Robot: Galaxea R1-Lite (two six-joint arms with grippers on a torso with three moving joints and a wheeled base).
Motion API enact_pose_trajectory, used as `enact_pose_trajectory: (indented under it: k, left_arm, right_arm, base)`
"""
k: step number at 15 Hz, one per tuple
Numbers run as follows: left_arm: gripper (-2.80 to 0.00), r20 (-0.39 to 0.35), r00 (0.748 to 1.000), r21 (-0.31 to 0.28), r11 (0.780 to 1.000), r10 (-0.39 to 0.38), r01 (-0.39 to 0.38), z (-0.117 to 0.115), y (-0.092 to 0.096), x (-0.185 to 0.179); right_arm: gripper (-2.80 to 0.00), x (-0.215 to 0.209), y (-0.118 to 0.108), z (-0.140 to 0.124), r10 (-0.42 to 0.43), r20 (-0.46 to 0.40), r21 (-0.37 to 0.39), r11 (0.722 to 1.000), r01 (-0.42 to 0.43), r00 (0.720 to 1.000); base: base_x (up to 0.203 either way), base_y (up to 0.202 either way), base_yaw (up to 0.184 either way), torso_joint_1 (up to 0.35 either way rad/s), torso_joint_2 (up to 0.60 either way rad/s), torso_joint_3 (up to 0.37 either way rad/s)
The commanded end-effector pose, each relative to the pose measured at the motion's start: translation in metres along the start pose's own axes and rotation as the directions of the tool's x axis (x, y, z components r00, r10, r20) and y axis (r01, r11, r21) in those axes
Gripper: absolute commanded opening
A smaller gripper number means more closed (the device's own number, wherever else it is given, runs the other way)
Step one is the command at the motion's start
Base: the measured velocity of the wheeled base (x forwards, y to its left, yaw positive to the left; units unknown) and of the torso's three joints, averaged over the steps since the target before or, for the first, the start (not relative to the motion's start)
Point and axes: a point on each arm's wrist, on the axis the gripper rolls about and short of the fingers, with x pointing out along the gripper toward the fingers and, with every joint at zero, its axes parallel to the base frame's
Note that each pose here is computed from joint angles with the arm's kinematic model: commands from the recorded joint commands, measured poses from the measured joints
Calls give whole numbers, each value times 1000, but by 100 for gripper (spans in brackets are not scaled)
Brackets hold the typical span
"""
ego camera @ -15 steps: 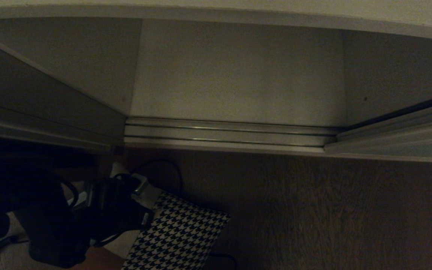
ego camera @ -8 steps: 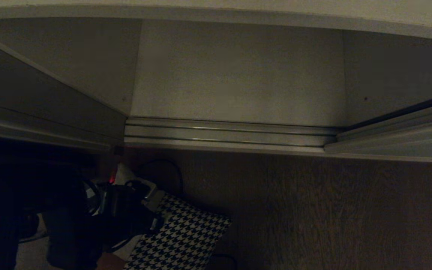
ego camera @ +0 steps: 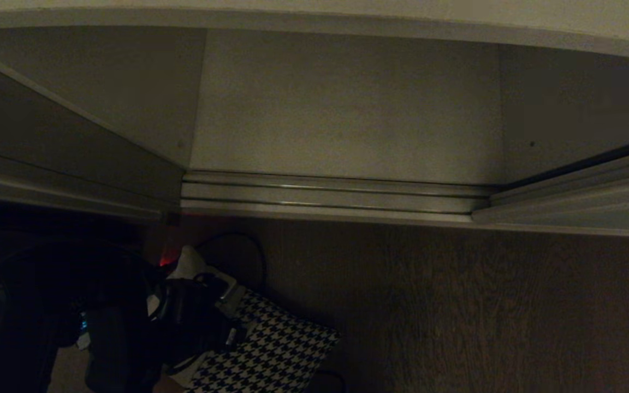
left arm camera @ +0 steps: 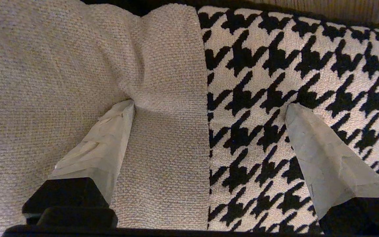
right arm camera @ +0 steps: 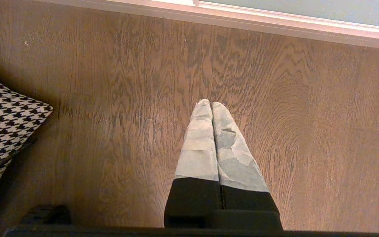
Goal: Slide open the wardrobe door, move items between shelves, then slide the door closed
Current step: Place the pillow on the lower shelf
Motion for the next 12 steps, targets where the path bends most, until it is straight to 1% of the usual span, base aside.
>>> enact_pose_trajectory:
  k: [1,2,6,9,12]
  left_arm:
    - [0,-9,1000,2,1000,-5,5,-4,-1,4]
    - [-280,-12,1000,2,1000,-7,7,-5,-2,7]
    - [-280,-40,999,0,1000,-22,22,-11,-5,15]
    - [-280,-27,999,3,1000,-30,30,-8,-9,17]
    - [-280,-4,1000,0,1000,-28,28,-2,-8,9]
  right_arm:
    - [-280,0,0,-1,1,-3,-1,1000,-1,1000]
    - [-280,0,0,-1,1,-3,-1,1000,-1,1000]
    - [-280,0,0,-1,1,-3,-1,1000,-1,1000]
    - [-280,0,0,-1,1,-3,-1,1000,-1,1000]
    - [-280,0,0,-1,1,-3,-1,1000,-1,1000]
  base:
    - [0,0,0,0,0,0]
    - [0,0,0,0,0,0]
    - [0,0,0,0,0,0]
    - [0,0,0,0,0,0]
    - [0,0,0,0,0,0]
